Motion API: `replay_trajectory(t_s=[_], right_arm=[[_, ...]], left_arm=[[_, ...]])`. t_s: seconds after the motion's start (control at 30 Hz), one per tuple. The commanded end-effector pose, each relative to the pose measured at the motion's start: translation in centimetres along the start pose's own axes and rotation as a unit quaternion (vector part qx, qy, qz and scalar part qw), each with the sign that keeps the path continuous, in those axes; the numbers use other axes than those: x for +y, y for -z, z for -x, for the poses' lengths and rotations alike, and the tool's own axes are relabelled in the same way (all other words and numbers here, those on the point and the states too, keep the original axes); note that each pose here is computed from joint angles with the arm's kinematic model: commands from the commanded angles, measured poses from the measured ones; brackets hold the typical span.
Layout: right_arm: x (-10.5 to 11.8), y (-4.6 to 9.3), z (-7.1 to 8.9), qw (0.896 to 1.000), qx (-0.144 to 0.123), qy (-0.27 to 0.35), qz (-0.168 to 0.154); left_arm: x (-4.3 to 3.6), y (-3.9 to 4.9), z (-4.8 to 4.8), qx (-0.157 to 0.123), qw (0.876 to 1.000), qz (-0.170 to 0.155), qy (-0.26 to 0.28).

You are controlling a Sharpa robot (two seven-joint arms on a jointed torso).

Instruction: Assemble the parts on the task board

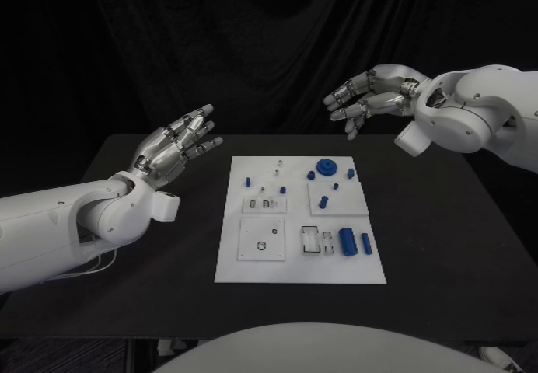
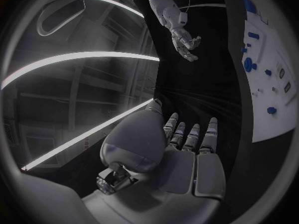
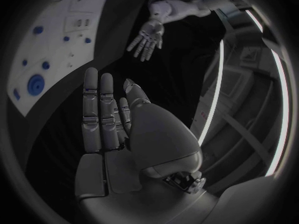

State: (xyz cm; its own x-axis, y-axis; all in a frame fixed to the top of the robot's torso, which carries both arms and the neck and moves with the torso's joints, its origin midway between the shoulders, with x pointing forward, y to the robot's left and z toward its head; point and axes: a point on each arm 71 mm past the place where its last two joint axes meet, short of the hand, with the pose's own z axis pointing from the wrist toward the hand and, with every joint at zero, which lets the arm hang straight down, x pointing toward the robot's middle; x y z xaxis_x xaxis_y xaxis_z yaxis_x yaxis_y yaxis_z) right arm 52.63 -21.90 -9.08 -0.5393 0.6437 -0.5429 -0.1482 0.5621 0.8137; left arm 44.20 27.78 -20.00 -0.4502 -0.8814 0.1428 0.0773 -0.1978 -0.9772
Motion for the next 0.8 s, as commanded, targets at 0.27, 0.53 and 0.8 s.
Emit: replay_trajectory(t_s=[0.27, 0.53, 0.8], right_arm=[[0.8, -0.2, 0.1, 0.908, -0.091, 0.408, -0.015], [0.3, -0.3, -1.2, 0.882, -0.087, 0.462, -0.015], [-0.5, -0.3, -2.3, 0.88, -0.073, 0.469, -0.016]], left_arm=[[-1.88, 0.17, -0.37, 0.026, 0.992, -0.117, 0.023], [-1.97, 0.28, -0.5, 0.03, 0.992, -0.121, 0.028], [-2.1, 0.53, -0.3, 0.03, 0.992, -0.122, 0.029]])
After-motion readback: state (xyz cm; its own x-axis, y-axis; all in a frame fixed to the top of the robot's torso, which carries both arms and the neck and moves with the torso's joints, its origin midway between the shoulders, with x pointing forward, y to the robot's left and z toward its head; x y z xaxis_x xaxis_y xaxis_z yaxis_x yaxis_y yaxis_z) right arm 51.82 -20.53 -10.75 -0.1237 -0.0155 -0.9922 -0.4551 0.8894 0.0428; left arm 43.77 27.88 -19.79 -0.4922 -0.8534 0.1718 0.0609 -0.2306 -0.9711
